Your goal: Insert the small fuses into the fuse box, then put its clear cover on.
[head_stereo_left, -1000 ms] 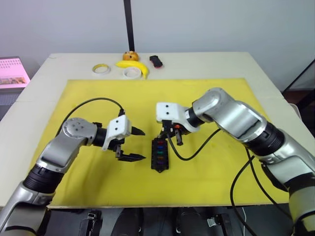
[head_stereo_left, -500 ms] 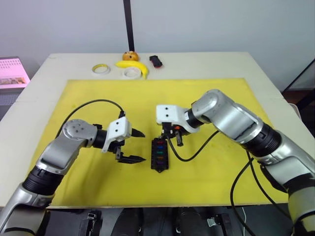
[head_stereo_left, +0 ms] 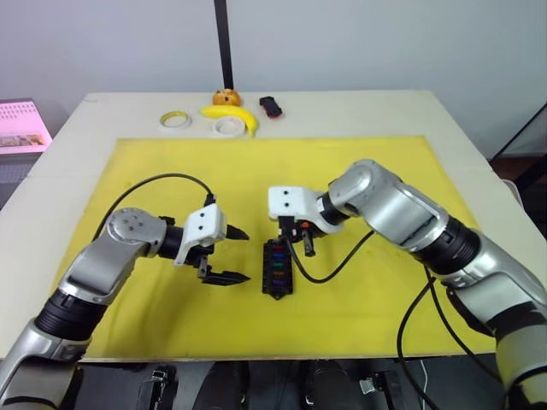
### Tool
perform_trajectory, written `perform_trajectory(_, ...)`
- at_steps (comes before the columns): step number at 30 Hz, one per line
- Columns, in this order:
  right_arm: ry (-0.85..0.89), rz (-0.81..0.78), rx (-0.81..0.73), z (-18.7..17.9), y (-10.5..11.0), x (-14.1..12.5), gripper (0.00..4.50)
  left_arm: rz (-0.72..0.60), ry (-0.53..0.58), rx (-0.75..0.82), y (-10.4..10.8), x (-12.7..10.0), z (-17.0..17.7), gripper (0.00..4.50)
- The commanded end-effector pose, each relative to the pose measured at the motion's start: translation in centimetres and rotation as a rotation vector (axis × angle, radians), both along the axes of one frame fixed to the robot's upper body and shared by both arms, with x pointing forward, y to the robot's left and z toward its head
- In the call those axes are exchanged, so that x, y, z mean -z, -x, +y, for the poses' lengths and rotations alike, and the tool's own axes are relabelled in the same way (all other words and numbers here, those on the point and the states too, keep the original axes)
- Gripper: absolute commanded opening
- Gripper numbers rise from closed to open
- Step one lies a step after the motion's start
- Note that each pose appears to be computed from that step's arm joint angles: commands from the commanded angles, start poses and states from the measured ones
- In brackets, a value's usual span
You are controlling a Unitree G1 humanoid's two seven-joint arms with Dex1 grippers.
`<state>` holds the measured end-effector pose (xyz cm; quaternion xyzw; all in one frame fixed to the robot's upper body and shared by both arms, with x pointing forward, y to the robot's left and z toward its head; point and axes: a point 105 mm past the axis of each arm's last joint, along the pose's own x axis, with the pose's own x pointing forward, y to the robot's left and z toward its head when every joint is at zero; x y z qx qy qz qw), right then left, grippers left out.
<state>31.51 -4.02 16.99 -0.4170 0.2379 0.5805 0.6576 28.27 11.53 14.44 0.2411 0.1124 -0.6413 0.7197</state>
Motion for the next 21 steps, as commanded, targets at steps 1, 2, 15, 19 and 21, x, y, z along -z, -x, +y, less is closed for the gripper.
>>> perform_trajectory(1,0.022,-0.022,-0.008,0.2,-0.2,-0.1,0.00,-0.045,0.003,0.013,0.1,-0.9,-0.1,4.45)
perform_trajectory(2,0.026,-0.022,-0.007,0.2,-0.2,0.0,0.00,-0.046,0.003,0.014,0.2,-0.9,-0.2,4.45)
perform_trajectory(15,0.038,-0.044,-0.053,0.7,0.3,-0.4,0.00,-0.052,-0.003,0.008,0.2,-1.0,-0.2,4.45)
perform_trajectory(19,0.034,-0.052,-0.056,0.6,0.3,-0.7,0.00,-0.052,-0.006,0.011,0.2,-1.0,-0.2,4.45)
perform_trajectory(21,0.032,-0.056,-0.058,0.6,0.3,-0.7,0.00,-0.052,-0.009,0.013,0.2,-1.0,-0.2,4.45)
